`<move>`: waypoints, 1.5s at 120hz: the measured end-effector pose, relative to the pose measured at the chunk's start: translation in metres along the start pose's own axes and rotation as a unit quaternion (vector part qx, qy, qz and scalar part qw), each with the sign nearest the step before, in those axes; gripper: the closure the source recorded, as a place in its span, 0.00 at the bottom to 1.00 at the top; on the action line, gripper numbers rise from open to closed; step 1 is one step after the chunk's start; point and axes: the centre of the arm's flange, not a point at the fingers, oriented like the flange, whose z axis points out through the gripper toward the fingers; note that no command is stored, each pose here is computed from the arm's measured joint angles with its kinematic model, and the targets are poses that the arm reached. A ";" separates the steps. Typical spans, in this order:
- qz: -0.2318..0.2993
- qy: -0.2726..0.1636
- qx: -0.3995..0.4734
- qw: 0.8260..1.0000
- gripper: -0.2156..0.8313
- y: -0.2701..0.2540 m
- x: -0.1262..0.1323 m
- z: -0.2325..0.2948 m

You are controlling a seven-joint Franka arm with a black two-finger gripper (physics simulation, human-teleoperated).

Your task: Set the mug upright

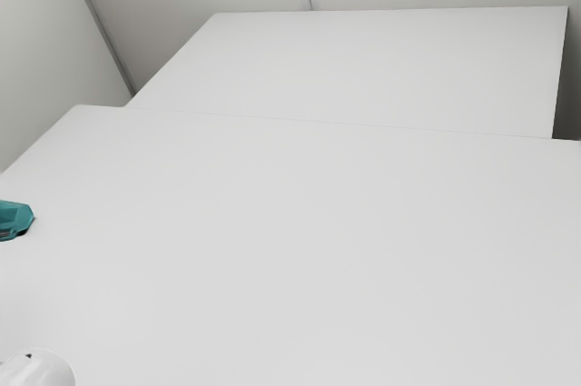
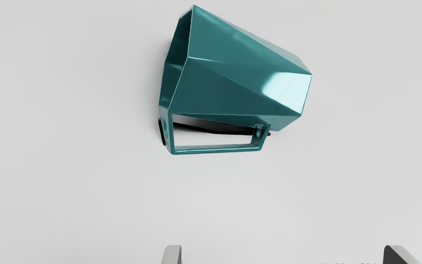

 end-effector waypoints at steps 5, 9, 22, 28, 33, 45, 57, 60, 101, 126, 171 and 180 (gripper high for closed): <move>0.016 0.003 0.001 1.000 0.21 -0.007 -0.001 -0.001; 0.028 0.006 0.001 1.000 0.21 -0.014 -0.001 0.000; 0.069 0.019 -0.001 0.997 0.21 -0.035 0.009 0.009; 0.084 0.025 -0.004 0.996 0.21 -0.044 0.012 0.018; 0.095 0.030 -0.008 0.995 0.21 -0.050 0.015 0.026; 0.123 0.044 -0.017 0.991 0.21 -0.062 0.026 0.047; 0.152 0.056 -0.021 0.987 0.21 -0.065 0.042 0.063; 0.157 0.059 -0.022 0.986 0.22 -0.065 0.044 0.066; 0.197 0.062 -0.031 0.978 0.24 -0.050 0.040 0.102; 0.215 0.064 -0.025 0.974 0.26 -0.053 0.041 0.111; 0.237 0.066 -0.031 0.969 0.28 -0.050 0.042 0.128; 0.243 0.066 -0.035 0.967 0.29 -0.046 0.045 0.132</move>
